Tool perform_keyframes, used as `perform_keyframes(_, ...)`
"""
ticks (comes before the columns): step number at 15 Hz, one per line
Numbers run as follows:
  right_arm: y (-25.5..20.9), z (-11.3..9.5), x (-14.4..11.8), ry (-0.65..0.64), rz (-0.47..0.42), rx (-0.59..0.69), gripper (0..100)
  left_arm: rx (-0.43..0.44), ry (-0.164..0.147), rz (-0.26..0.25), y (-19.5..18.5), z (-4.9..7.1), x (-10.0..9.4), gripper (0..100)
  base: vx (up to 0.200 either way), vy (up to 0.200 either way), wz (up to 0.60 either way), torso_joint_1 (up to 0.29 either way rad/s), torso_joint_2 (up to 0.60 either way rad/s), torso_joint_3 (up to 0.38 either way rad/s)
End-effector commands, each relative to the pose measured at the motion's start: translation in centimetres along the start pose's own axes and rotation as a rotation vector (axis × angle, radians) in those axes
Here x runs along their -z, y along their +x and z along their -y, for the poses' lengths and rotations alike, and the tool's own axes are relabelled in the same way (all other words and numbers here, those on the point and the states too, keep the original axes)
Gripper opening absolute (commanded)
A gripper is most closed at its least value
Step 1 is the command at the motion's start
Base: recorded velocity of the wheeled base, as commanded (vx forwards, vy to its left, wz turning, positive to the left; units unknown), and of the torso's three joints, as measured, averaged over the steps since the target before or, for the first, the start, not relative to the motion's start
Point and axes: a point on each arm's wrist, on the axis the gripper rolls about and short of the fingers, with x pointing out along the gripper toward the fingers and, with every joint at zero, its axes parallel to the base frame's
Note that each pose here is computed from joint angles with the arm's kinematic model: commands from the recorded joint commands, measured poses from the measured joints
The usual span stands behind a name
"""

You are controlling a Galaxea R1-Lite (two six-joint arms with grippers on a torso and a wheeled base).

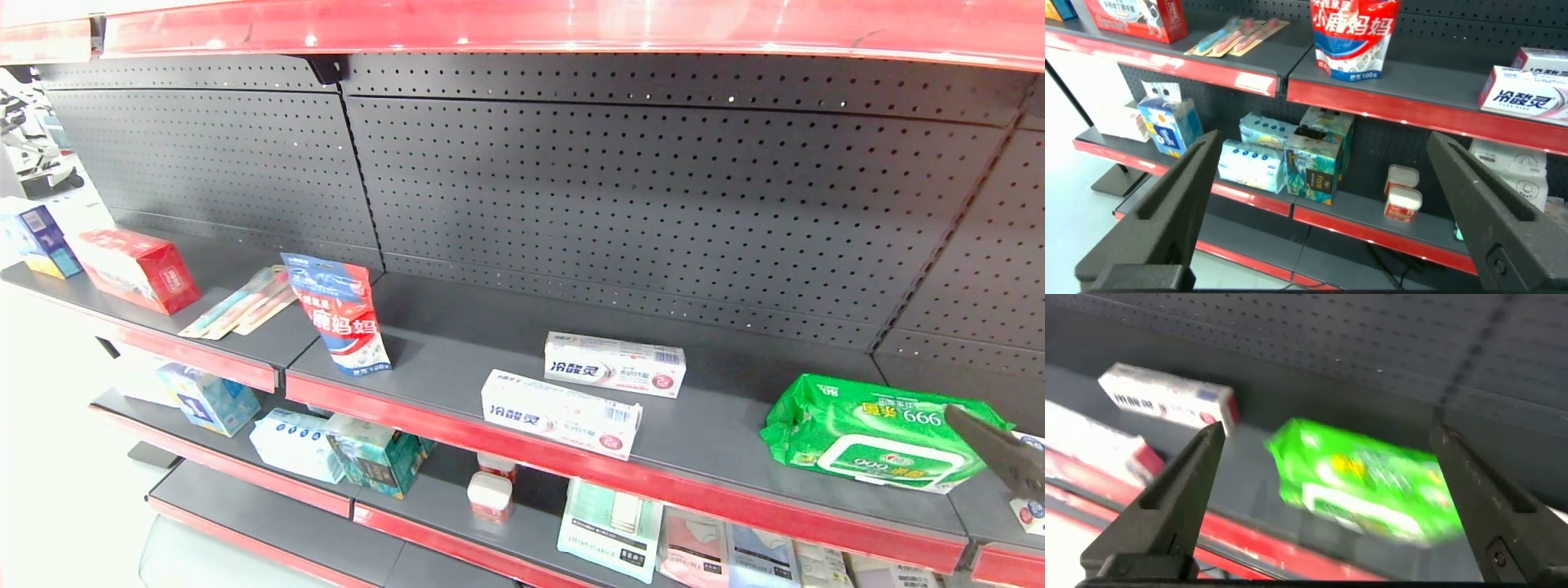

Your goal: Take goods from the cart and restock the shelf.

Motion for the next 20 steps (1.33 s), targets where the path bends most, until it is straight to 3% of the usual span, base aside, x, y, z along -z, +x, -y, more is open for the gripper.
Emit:
perform_keyframes(1,-5.8,0.4,3.4,-0.018,0.046,0.045,100,-0.001,-0.001,-0.001,0.0,0.0,0.0,100,0.000,0.000,0.00,0.000,0.00,0.000)
perform_keyframes(7,-8.9,0.2,7.0,-0.040,0.043,0.056,100,-0.001,-0.001,-0.001,0.0,0.0,0.0,100,0.000,0.000,0.00,0.000,0.00,0.000)
perform_keyframes(10,-10.9,0.0,10.3,-0.100,0.027,0.102,100,-0.001,-0.001,-0.001,0.0,0.0,0.0,100,0.000,0.000,0.00,0.000,0.00,0.000)
perform_keyframes(14,-10.9,0.1,10.5,-0.097,0.010,0.160,100,-0.001,0.001,-0.001,0.0,0.0,0.0,100,0.000,0.000,0.00,0.000,0.00,0.000)
perform_keyframes(20,-10.9,0.2,10.6,-0.071,0.002,0.191,100,0.002,0.013,-0.001,0.0,0.0,0.0,100,0.000,0.000,-0.60,0.006,0.00,0.003)
